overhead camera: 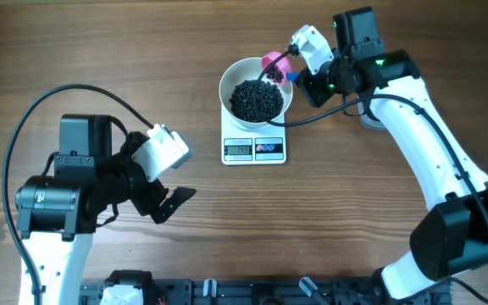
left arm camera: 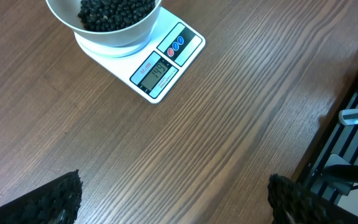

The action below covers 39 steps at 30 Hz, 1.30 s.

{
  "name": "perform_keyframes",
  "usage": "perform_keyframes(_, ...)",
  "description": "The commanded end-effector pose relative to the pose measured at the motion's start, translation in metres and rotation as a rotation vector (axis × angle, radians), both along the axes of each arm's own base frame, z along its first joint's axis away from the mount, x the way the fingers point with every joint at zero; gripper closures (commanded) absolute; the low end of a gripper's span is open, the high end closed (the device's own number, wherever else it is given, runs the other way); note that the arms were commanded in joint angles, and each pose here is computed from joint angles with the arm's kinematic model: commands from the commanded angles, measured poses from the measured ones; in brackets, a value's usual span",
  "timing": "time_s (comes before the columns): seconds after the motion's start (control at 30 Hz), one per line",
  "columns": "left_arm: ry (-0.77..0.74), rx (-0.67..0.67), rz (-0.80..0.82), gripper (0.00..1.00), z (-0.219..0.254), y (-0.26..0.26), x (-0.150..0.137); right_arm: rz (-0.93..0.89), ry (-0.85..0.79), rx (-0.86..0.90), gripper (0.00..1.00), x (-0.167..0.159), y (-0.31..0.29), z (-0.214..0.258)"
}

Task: Scoop item into bowl and weigh 150g on scale
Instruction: 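Keep the pink scoop tilted over the white bowl, right gripper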

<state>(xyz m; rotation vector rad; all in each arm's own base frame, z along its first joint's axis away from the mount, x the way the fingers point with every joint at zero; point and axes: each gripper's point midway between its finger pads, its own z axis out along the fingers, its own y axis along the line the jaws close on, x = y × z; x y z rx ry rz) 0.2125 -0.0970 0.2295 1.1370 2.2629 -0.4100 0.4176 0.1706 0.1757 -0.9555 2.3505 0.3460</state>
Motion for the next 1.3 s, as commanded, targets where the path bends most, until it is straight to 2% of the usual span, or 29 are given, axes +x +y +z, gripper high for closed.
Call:
perform_keyframes(0.0, -0.034, 0.005, -0.022, 0.0, 0.0068, -0.0012, 0.0019, 0.011, -0.053, 0.006, 0.96, 0.0009, 0.0026, 0.0187)
perform_keyframes(1.27, -0.034, 0.005, -0.023, 0.0, 0.0069, -0.0013, 0.0019, 0.02, -0.046, 0.006, 0.96, -0.0019, 0.0053, 0.0178)
